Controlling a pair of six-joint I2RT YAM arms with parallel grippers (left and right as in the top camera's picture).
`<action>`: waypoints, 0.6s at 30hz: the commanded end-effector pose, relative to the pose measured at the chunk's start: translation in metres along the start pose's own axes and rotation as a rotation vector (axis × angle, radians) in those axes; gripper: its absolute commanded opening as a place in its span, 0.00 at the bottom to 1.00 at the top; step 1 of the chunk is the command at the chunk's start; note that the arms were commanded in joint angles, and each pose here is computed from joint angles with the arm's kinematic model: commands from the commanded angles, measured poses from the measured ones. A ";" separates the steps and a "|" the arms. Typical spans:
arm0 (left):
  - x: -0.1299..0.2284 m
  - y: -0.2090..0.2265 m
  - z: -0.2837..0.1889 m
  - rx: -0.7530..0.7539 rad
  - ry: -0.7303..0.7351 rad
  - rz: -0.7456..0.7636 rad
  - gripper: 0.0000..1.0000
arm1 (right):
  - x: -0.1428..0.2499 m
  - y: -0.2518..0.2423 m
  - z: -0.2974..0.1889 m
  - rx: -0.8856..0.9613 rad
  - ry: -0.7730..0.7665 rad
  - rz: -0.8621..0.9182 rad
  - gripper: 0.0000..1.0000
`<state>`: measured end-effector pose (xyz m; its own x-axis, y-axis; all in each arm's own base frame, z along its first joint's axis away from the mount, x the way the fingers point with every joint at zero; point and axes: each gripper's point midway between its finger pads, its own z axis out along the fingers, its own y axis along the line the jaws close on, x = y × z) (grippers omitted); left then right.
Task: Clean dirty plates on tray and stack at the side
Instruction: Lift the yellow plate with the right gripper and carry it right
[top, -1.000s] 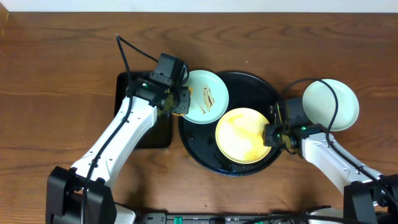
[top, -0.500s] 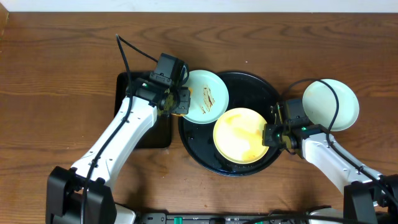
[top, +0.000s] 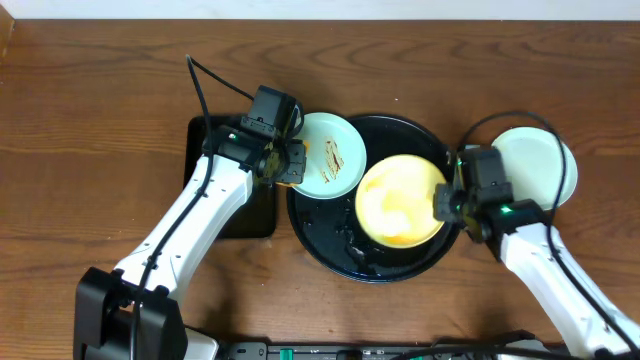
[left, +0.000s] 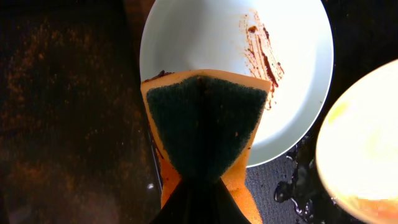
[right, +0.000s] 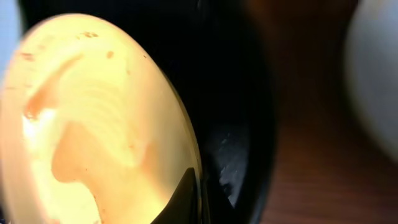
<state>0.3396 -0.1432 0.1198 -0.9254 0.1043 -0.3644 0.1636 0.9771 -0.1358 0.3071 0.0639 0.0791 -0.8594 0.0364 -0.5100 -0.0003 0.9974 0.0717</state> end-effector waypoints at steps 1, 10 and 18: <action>-0.003 0.001 -0.002 -0.007 -0.010 0.002 0.08 | -0.028 -0.019 -0.020 0.110 -0.091 -0.065 0.01; -0.003 0.001 -0.002 -0.007 -0.010 0.002 0.08 | -0.062 -0.024 -0.042 0.208 -0.179 -0.236 0.01; -0.003 0.001 -0.002 -0.007 -0.010 0.002 0.08 | -0.094 -0.021 -0.072 0.382 -0.259 -0.440 0.01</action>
<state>0.3396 -0.1432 0.1198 -0.9254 0.1043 -0.3644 0.1636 0.9771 -0.1358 0.3453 0.0408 0.1603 -0.7146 -0.2978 -0.6330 -0.0987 0.9387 -0.3303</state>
